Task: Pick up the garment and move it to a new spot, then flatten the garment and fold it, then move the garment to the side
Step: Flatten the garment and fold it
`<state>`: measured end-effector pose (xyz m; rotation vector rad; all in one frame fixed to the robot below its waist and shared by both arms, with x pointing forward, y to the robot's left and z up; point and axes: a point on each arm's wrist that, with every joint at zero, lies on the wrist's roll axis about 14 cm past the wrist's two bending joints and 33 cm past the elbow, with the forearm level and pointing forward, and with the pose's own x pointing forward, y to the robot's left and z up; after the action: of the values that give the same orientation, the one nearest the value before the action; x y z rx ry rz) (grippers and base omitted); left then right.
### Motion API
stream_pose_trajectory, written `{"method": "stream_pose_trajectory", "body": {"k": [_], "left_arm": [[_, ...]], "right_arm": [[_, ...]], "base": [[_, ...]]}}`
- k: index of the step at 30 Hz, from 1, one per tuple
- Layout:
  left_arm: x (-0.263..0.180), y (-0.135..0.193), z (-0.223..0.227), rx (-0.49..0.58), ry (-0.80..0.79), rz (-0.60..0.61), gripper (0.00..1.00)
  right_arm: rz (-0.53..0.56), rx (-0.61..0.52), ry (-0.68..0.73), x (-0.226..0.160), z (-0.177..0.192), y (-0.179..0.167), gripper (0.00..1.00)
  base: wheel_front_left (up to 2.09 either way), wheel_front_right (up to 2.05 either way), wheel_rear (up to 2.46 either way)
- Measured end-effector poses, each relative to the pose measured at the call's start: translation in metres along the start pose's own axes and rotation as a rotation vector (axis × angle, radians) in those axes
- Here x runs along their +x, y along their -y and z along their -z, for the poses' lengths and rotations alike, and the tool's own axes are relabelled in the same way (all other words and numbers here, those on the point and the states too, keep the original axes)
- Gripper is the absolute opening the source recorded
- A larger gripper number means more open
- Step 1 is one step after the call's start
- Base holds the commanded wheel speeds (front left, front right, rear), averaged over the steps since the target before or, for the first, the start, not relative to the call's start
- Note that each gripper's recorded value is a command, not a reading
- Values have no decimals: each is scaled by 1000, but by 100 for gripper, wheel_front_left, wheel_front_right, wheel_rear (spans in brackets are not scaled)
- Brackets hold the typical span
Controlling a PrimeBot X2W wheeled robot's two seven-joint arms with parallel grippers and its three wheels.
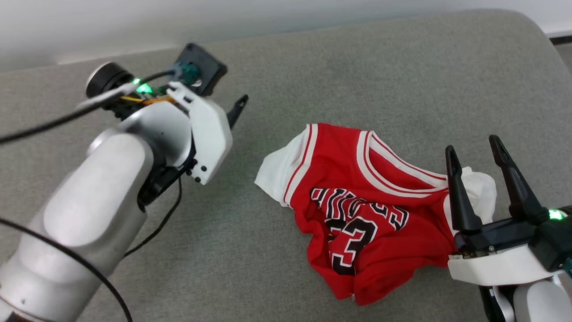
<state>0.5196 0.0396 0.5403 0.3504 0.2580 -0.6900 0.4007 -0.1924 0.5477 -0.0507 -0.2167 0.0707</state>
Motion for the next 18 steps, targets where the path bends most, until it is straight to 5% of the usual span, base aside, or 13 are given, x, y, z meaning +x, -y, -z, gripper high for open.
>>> {"method": "stream_pose_trajectory", "body": {"k": [18], "left_arm": [[34, 79, 90, 113, -639, 466, 100]], "right_arm": [[-11, -36, -69, 21, 33, -1, 100]], "base": [[0, 0, 0]]}}
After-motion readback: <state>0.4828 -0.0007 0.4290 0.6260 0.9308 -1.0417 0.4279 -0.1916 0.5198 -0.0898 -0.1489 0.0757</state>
